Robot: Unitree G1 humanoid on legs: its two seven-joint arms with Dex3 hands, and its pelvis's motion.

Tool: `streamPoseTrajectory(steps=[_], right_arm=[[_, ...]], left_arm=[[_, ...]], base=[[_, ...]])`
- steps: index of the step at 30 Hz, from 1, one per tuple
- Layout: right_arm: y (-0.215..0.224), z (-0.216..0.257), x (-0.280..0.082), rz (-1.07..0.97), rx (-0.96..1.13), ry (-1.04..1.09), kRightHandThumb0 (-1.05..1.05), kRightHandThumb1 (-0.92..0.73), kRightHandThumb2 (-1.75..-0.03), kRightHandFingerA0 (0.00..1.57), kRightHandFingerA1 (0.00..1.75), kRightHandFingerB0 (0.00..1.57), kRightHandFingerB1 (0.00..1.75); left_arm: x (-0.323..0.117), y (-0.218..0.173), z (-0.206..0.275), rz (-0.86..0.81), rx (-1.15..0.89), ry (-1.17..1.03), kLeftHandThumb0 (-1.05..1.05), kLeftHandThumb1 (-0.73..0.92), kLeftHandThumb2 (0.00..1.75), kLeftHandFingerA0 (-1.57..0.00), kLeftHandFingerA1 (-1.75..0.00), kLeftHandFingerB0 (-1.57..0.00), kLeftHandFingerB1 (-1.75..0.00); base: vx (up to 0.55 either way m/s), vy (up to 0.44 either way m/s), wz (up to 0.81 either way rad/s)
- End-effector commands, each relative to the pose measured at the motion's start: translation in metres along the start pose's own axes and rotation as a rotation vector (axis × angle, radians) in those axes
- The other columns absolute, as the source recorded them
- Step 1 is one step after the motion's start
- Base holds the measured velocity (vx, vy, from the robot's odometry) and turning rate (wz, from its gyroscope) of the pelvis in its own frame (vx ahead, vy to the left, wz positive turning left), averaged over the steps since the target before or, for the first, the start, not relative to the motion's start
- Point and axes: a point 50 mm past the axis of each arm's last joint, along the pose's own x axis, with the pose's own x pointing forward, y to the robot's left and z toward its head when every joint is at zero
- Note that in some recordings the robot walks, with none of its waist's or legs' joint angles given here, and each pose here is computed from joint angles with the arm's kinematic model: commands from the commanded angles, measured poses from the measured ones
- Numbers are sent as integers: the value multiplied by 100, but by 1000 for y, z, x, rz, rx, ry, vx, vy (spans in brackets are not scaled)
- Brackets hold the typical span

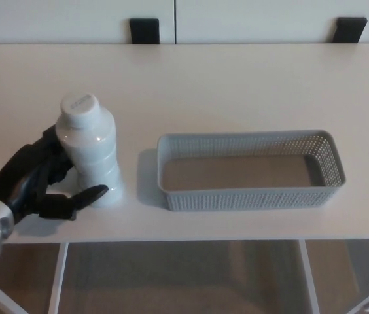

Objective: The robot walk up to a desk on which a bottle is kept on the left hand side and a container is kept on the right hand side. The robot uses its left hand to pick up the bottle and places it in the container.

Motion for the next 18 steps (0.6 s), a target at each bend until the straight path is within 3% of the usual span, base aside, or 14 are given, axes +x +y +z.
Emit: streamPoseTrajectory(steps=[1,7,10,11,12,13,14,15,16,17,18], right_arm=[[-1,4,0,-10,-14,2,-13,-32,-82,54,70,24,54],[3,7,3,-8,-20,-6,-14,-30,-80,56,71,26,55],[4,7,6,-4,-12,-1,-14,-31,-81,56,71,25,54],[6,6,7,-2,-6,0,-17,-47,-53,61,61,37,41],[6,6,8,-2,-4,0,-17,-47,-53,61,61,37,41],[9,4,8,1,-13,8,-13,-31,-81,55,70,25,54],[11,3,9,11,-17,12,-14,-32,-82,54,70,22,53],[11,3,9,11,-17,12,-14,-32,-82,54,70,22,53],[13,2,10,24,-15,10,-14,-32,-82,56,71,23,54],[15,3,10,28,-13,9,-14,-32,-82,56,71,23,54],[17,5,11,30,-9,3,-14,-31,-81,57,71,24,54]], left_arm=[[8,-11,6,-33,83,11,-67,40,81,0,-14,0,-13],[28,-19,11,-30,-12,27,-65,39,80,0,-16,0,-13],[39,-22,14,13,-77,53,-63,41,79,-1,-26,0,-16],[44,-22,15,70,-102,73,-63,44,77,-30,-47,-3,-19],[45,-22,15,84,-106,77,-63,44,77,-30,-47,-3,-19],[51,-19,15,197,-106,113,-33,68,63,-86,-48,-29,-32],[58,-16,16,278,-114,129,-17,85,66,-123,-85,-73,-46],[58,-16,16,278,-114,129,-17,85,66,-123,-85,-73,-46],[63,-11,17,332,-131,128,-17,87,65,-117,-108,-82,-52],[65,-9,18,348,-136,126,-17,87,65,-117,-108,-82,-52],[68,-6,21,364,-141,122,-14,71,80,-110,-132,-88,-92]], base=[[0,0,0],[0,0,0],[0,0,0],[0,0,0],[0,0,0],[0,0,0],[0,0,0],[0,0,0],[0,0,0],[0,0,0],[0,0,0]])
